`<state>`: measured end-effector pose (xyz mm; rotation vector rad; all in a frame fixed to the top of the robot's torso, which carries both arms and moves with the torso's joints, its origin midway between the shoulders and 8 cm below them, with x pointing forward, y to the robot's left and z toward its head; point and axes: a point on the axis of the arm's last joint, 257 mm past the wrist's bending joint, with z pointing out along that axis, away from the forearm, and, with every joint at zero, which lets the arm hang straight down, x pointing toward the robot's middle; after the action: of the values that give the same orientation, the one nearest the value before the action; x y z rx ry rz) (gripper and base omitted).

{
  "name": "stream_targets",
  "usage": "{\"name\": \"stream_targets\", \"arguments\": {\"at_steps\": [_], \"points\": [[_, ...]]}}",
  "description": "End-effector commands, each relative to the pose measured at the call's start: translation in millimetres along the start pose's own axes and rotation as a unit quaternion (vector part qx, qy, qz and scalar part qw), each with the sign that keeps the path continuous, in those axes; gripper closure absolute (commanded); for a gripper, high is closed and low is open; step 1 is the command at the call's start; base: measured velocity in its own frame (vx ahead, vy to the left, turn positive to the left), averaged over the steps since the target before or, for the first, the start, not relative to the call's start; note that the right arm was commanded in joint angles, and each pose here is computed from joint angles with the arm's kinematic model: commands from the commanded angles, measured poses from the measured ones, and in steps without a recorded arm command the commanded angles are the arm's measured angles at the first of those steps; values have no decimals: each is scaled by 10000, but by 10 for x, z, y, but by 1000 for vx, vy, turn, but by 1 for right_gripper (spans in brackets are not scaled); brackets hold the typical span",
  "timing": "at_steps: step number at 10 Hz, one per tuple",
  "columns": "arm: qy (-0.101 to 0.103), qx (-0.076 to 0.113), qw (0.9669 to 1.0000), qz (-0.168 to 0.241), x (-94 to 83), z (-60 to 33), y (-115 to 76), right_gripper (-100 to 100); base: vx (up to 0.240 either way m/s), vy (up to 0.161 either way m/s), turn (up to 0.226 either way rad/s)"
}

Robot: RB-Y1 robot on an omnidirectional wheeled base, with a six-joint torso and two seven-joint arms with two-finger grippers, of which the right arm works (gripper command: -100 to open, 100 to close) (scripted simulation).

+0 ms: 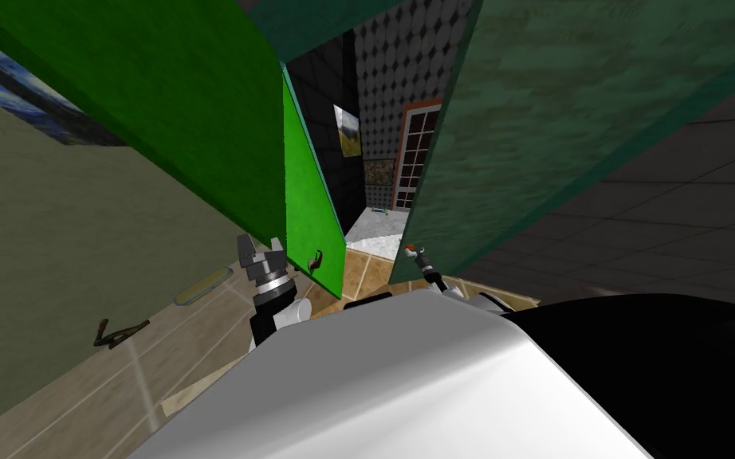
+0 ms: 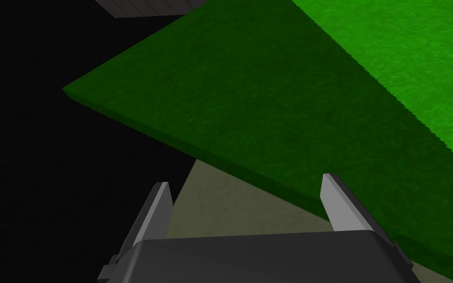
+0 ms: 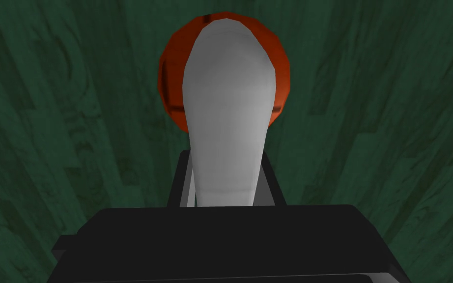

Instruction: Pull the door open

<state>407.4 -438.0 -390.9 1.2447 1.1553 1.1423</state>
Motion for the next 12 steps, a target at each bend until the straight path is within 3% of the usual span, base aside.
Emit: {"name": "stream_targets", "arguments": {"at_steps": [1, 5, 7, 8, 12], "points": [[78, 9, 10000, 8, 70, 1, -17, 100, -216, -50, 81], [327, -9, 9995, 12, 264, 27, -7, 100, -197, -47, 96], [280, 88, 9996, -18, 215, -21, -74, 100, -81, -43, 23], [327, -9, 9995, 12, 264, 27, -7, 100, -1, -3, -19], [558, -20, 9984, 27, 450, 36, -2, 100, -141, -92, 105]]}}
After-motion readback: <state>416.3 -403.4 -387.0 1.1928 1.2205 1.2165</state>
